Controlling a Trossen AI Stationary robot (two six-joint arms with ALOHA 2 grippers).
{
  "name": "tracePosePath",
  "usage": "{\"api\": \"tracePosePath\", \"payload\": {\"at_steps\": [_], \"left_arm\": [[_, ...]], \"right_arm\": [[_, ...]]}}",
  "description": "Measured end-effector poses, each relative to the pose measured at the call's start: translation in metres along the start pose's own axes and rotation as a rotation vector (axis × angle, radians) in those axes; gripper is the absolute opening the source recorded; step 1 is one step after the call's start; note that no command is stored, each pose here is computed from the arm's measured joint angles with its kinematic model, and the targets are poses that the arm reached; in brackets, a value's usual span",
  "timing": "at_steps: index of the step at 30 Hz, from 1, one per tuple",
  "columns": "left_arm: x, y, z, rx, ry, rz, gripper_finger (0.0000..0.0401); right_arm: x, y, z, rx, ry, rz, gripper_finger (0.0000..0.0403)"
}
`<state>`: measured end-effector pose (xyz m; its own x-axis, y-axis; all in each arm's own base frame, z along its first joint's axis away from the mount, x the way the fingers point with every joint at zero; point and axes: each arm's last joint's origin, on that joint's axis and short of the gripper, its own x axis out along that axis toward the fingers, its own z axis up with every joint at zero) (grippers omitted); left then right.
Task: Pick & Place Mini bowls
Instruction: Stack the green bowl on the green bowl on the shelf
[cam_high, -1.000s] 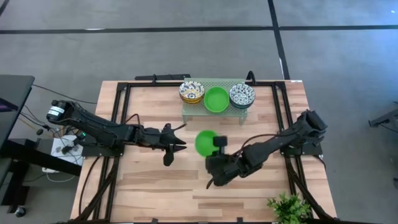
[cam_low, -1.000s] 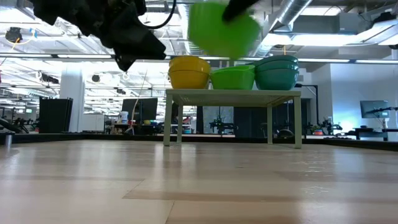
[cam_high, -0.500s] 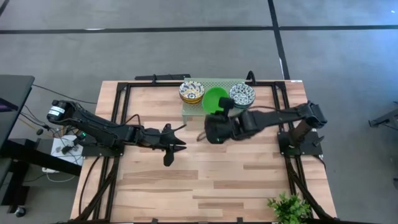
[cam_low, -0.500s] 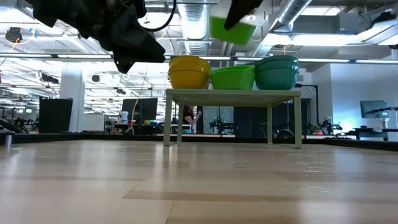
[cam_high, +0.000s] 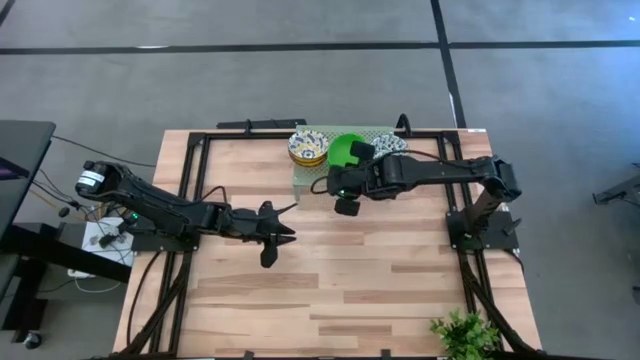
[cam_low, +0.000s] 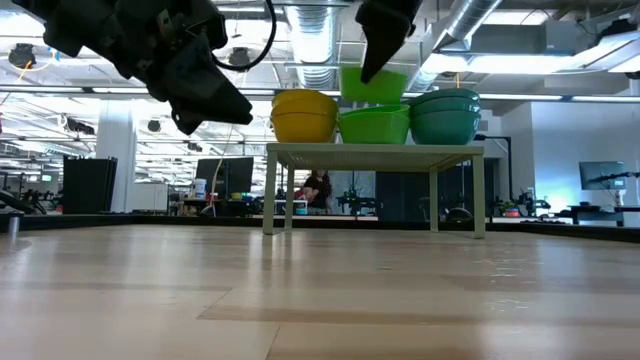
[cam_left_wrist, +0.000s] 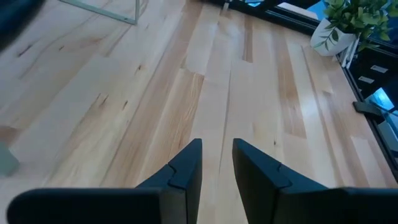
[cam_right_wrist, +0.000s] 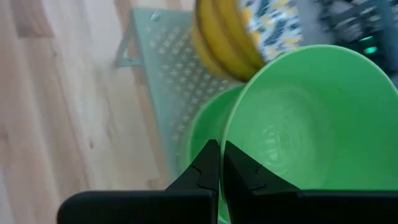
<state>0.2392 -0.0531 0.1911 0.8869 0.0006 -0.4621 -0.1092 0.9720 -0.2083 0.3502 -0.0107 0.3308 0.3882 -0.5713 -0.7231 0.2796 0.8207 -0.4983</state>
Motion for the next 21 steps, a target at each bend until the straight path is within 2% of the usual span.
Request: {"api": "tracePosePath", "payload": {"at_steps": [7,16,21], "left_arm": [[0.0,0.0,0.001,-0.002,-0.007,-0.002,0.009],[0.0,-0.001,0.001,-0.004,-0.014,-0.005,0.009],[0.0,-0.001,0.002,-0.004,-0.016,-0.006,0.009]], "right_arm": [[0.008,-0.008,-0.002,-0.001,0.026,0.018,0.0],[0.018,-0.02,-0.003,0.02,0.049,0.112,0.0004],[0.02,-0.023,-0.003,-0.036,0.05,0.127,0.0009]]}}
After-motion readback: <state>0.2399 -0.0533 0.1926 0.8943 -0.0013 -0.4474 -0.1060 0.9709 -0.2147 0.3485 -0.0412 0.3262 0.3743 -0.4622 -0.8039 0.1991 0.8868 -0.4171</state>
